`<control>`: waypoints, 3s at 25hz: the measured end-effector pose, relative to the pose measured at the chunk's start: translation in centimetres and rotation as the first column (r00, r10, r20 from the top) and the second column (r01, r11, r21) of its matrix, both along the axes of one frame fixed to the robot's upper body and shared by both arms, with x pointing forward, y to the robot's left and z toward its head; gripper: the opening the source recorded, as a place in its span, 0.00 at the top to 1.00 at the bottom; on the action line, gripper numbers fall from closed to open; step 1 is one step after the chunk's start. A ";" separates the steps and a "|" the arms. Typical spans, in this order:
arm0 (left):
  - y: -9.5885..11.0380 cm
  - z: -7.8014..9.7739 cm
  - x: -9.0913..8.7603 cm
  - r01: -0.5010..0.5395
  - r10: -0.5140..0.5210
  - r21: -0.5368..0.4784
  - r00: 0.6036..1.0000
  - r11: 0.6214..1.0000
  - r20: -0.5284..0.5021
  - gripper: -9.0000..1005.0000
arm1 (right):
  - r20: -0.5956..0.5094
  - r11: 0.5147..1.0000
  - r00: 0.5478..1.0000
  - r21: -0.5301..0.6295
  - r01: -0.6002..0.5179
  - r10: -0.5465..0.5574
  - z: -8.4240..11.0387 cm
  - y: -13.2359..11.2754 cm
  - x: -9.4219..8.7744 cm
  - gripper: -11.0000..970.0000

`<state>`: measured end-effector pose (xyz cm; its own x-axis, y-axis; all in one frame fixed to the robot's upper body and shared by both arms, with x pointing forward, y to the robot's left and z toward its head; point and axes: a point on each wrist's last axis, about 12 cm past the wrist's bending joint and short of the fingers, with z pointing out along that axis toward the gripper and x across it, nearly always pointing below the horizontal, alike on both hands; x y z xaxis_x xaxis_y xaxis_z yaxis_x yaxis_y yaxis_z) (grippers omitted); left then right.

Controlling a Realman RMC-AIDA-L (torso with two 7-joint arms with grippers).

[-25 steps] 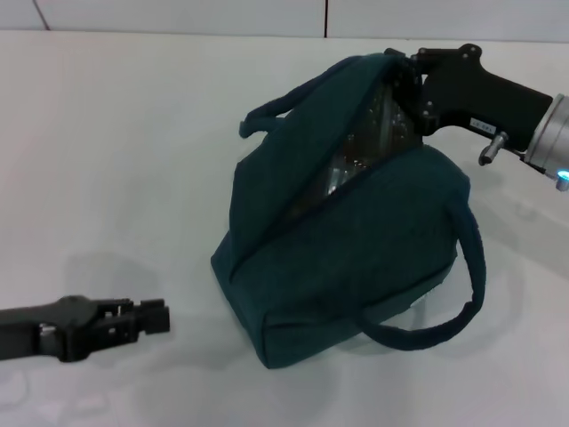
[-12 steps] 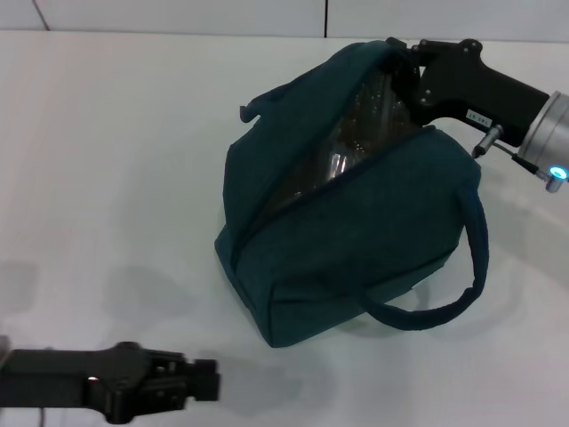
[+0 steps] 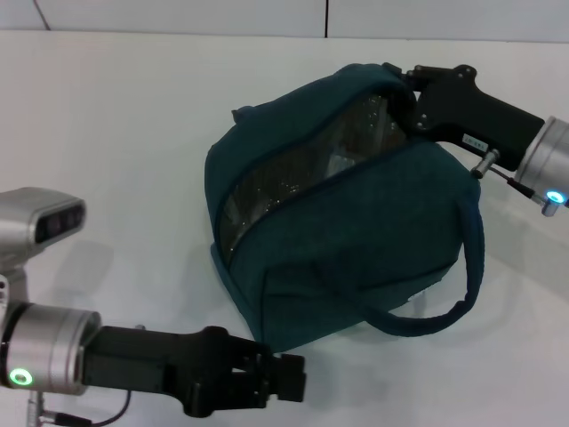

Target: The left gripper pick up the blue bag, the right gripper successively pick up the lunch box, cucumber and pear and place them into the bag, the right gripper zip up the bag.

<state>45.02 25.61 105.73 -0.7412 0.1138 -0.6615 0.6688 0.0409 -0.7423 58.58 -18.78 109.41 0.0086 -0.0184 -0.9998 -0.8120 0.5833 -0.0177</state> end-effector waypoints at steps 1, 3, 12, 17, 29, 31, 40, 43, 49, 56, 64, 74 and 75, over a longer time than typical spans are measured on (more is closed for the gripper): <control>-0.4 0.0 0.1 0.010 -0.010 -0.008 1.000 1.000 -0.004 0.72 | -0.003 1.000 1.000 0.002 0.004 -0.004 -0.1 -0.2 -0.2 0.90; -1.0 -0.1 0.0 0.026 -0.026 -0.024 1.000 0.999 -0.012 0.72 | -0.004 1.000 1.000 0.006 0.007 -0.007 -0.2 -0.3 -0.3 0.90; -3.1 -1.6 0.5 -0.086 0.086 -0.066 0.996 0.994 -0.001 0.72 | 0.011 0.997 0.999 0.067 -0.049 0.049 0.0 -0.3 -1.5 0.90; -2.9 -2.3 1.5 -0.208 0.209 -0.036 0.978 0.977 0.024 0.72 | 0.010 0.992 0.998 0.107 -0.067 0.066 -0.5 -1.2 -2.9 0.91; -2.5 -0.9 4.8 -0.313 0.315 -0.038 0.939 0.949 0.138 0.72 | -0.041 0.981 0.999 0.195 0.014 -0.006 -2.2 -4.1 -5.7 0.91; -2.9 -0.5 5.6 -0.303 0.305 -0.034 0.939 0.952 0.157 0.72 | -0.097 0.964 0.995 0.265 0.026 0.000 -2.9 -4.1 -6.6 0.91; -3.3 0.3 7.0 -0.292 0.288 -0.016 0.933 0.956 0.216 0.72 | -0.197 0.947 0.978 0.320 -0.003 0.070 -3.9 -2.7 -7.9 0.91; -2.8 0.5 7.1 -0.306 0.301 -0.014 0.926 0.952 0.226 0.72 | -0.194 0.945 0.976 0.327 -0.027 0.095 -3.9 -2.8 -8.3 0.91; -1.7 0.8 7.3 -0.340 0.333 -0.011 0.911 0.940 0.245 0.72 | -0.166 0.918 0.967 0.379 -0.120 0.195 -3.3 -3.9 -9.6 0.87; -1.0 1.0 7.5 -0.362 0.351 -0.006 0.901 0.932 0.254 0.72 | -0.108 0.869 0.958 0.457 -0.191 0.267 -1.8 -6.8 -10.7 0.53; -1.2 1.2 7.7 -0.358 0.347 -0.007 0.901 0.934 0.259 0.72 | -0.219 0.883 0.924 0.425 -0.198 0.312 -2.8 -5.2 -9.8 0.41; -1.1 1.2 7.7 -0.358 0.347 -0.006 0.900 0.934 0.263 0.72 | -0.259 0.882 0.903 0.419 -0.216 0.344 -3.0 -5.6 -9.9 0.37; -1.1 1.3 7.8 -0.358 0.346 -0.006 0.900 0.934 0.266 0.72 | -0.256 0.878 0.900 0.424 -0.224 0.353 -2.8 -5.9 -10.0 0.37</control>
<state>52.84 24.54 107.01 -0.5416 -0.0910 -0.8357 0.7731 0.3364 -0.5376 48.54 -24.67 106.59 -0.3621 0.3107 -0.8788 -0.8682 0.2308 0.4393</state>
